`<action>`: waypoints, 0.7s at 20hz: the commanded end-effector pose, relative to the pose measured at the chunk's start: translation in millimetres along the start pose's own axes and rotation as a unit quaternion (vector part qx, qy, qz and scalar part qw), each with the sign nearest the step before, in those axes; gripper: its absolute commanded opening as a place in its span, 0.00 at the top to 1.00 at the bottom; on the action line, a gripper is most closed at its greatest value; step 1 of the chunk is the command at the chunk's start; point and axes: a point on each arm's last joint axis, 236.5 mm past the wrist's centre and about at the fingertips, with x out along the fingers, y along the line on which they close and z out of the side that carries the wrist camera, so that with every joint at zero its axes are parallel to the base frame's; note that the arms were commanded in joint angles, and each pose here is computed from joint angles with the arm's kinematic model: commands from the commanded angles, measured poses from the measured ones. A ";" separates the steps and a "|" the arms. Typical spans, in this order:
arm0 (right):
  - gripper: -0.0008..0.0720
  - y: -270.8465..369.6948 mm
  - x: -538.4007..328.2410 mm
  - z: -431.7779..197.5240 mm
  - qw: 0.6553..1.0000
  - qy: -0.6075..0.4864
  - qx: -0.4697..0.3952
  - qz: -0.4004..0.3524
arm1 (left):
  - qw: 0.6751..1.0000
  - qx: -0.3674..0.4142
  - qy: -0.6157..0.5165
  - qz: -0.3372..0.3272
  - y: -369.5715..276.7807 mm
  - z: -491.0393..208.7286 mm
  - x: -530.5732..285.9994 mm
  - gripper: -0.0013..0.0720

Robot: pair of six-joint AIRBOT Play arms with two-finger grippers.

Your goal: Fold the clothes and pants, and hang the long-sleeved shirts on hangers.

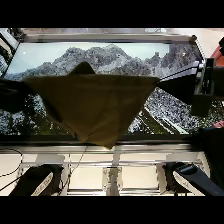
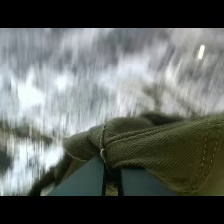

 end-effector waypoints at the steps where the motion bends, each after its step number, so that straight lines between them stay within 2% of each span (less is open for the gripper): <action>1: 0.97 -35.9 14.6 -17.9 0.997 0.053 0.028 -0.045 | 0.985 -0.032 0.168 0.030 17.7 -56.1 29.9 0.90; 4: 0.97 -67.4 47.7 -20.8 0.995 0.078 0.034 -0.051 | 0.980 -0.021 0.197 0.026 22.2 -52.8 66.0 0.90; 8: 0.97 -137.2 101.3 -14.8 0.991 0.076 0.036 -0.101 | 0.991 -0.006 0.110 0.081 58.2 0.7 128.6 0.91; 14: 0.97 -228.2 177.4 2.7 0.986 0.014 0.037 -0.163 | 0.988 0.049 0.084 0.123 97.8 24.4 235.0 0.91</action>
